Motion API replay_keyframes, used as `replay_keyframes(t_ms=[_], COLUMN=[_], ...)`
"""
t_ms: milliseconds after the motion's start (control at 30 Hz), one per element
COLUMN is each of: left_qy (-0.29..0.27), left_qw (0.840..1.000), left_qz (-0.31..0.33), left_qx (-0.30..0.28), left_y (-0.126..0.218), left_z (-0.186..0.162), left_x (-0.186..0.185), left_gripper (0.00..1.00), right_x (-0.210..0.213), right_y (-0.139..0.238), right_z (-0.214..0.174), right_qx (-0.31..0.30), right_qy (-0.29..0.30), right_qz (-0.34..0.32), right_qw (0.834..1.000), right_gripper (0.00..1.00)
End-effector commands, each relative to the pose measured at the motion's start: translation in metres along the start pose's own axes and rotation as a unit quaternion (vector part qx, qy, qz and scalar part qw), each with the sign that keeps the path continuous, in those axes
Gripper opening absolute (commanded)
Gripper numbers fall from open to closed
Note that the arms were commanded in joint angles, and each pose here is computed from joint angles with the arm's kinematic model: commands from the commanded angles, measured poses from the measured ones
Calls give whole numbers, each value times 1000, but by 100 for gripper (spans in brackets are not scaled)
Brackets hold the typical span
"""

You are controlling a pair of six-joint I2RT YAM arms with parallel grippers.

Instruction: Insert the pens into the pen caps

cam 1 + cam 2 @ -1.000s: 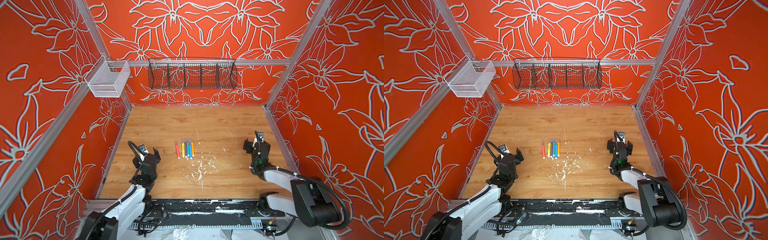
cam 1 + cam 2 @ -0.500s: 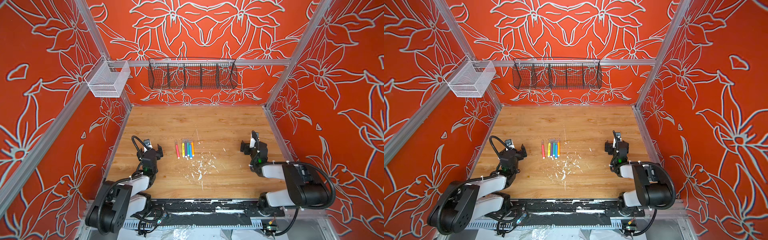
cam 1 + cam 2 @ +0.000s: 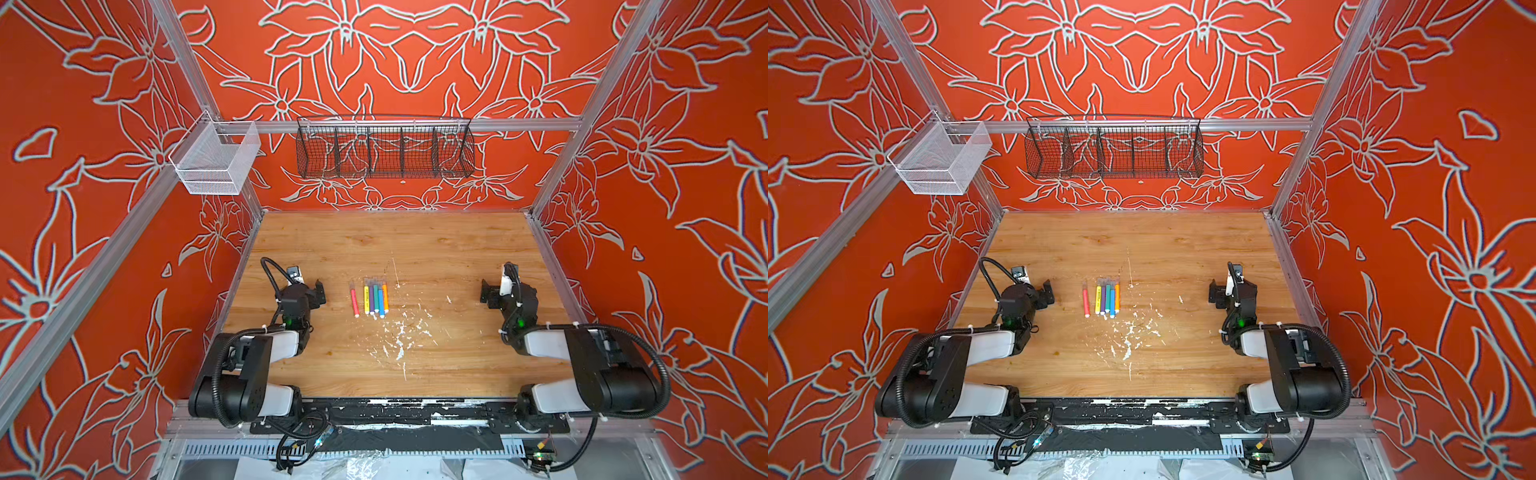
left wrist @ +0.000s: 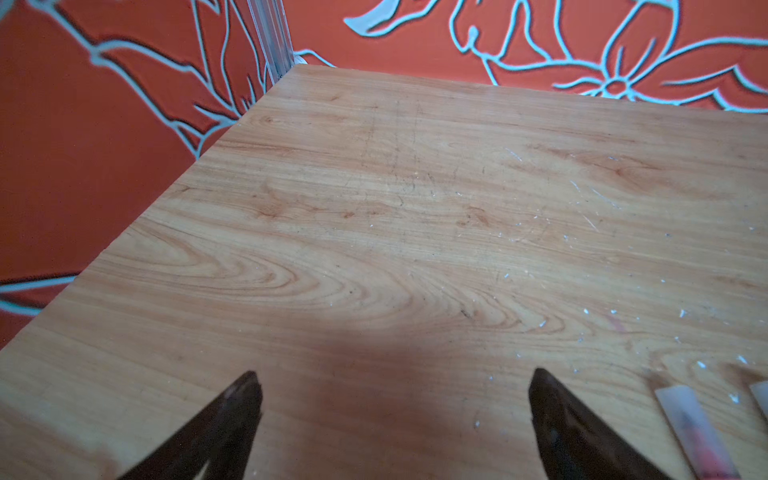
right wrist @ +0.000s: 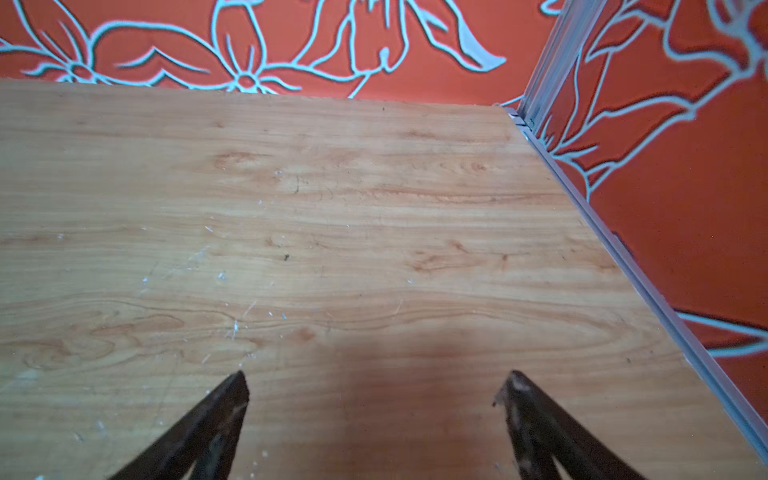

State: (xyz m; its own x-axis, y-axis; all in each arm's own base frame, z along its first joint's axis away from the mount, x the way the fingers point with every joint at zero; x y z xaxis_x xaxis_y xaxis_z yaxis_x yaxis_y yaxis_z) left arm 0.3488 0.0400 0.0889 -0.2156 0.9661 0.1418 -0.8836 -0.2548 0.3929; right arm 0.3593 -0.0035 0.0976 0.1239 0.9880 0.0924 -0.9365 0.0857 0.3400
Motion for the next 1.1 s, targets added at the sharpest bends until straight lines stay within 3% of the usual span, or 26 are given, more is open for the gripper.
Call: replay_keyframes(t_ms=[0,1067], left_qy=[6,3], left_qw=[1000,1000], left_qz=[-10,-12], left_qx=[-7,-7], left_y=[0,0], left_z=[5,5], left_x=[-2,-3], left_gripper=[97,97], right_x=[-1,-3], right_y=[-4,-4], right_z=[2,3], right_qx=[5,4], right_qy=[2,0], right_qz=[-5,-9], right_qw=[1000,1000], right_gripper=[97,97])
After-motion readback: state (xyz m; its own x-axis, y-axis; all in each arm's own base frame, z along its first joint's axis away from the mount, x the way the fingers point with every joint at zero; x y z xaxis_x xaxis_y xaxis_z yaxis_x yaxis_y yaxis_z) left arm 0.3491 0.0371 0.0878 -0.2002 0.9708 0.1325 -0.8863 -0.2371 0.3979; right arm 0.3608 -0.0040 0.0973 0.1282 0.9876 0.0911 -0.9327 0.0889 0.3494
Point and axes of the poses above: each gripper's point midway between its finger pads, its own y axis back along the fingers, its own x axis along the line the jaws close on, z = x × y, the point moved 1 cm from there along y, back along the fingers, and after that the axes turned 9 degrees about -y, right-handed, at the moved point
